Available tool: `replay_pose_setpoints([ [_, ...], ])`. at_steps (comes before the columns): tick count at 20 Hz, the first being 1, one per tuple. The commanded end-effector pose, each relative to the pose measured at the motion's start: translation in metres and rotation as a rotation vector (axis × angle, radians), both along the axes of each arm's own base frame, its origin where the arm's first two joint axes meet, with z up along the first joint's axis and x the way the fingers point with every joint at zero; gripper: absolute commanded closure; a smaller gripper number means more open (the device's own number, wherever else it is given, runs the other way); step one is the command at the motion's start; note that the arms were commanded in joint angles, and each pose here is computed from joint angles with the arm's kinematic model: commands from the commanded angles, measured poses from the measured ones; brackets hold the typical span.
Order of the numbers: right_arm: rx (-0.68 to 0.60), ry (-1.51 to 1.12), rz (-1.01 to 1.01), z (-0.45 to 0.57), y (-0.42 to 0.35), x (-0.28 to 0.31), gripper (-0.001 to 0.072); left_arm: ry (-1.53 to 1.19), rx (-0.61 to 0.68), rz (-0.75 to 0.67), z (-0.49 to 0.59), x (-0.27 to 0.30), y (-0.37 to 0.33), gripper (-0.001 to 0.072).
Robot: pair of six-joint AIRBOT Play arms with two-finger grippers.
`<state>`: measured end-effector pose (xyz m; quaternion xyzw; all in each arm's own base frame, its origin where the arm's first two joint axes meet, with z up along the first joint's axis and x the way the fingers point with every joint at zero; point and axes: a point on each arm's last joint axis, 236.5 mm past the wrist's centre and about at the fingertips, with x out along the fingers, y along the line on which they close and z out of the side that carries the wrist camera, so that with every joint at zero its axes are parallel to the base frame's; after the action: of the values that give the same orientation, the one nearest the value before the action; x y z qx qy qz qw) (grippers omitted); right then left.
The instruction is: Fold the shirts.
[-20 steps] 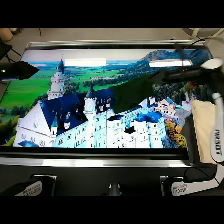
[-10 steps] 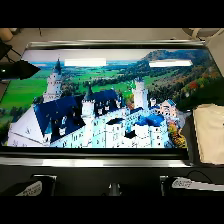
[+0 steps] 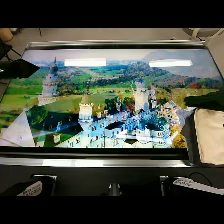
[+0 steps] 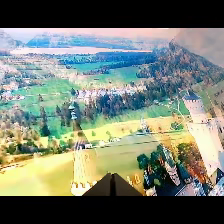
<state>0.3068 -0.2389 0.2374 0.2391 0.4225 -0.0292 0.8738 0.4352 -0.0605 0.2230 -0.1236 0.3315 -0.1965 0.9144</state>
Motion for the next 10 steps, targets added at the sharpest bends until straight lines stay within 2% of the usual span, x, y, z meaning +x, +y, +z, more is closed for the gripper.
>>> replay_pose_setpoints([
  [1, -0.083, 0.182, -0.162, -0.016, -0.026, -0.045, 0.0694, -0.015, 0.005, 0.002, 0.002, 0.002, 0.001, 0.0681],
  [5, -0.118, 0.464, -0.21, -0.072, -0.023, -0.113, 0.0694, -0.017, -0.004, -0.001, 0.004, 0.002, -0.001, 0.0681],
  [8, -0.09, 0.721, -0.2, -0.131, 0.002, -0.18, 0.0694, -0.02, -0.007, 0.0, 0.005, 0.002, -0.001, 0.0681],
  [10, -0.035, 0.726, -0.177, -0.163, 0.025, -0.184, 0.0694, -0.031, -0.034, -0.003, 0.01, 0.003, -0.005, 0.0681],
])
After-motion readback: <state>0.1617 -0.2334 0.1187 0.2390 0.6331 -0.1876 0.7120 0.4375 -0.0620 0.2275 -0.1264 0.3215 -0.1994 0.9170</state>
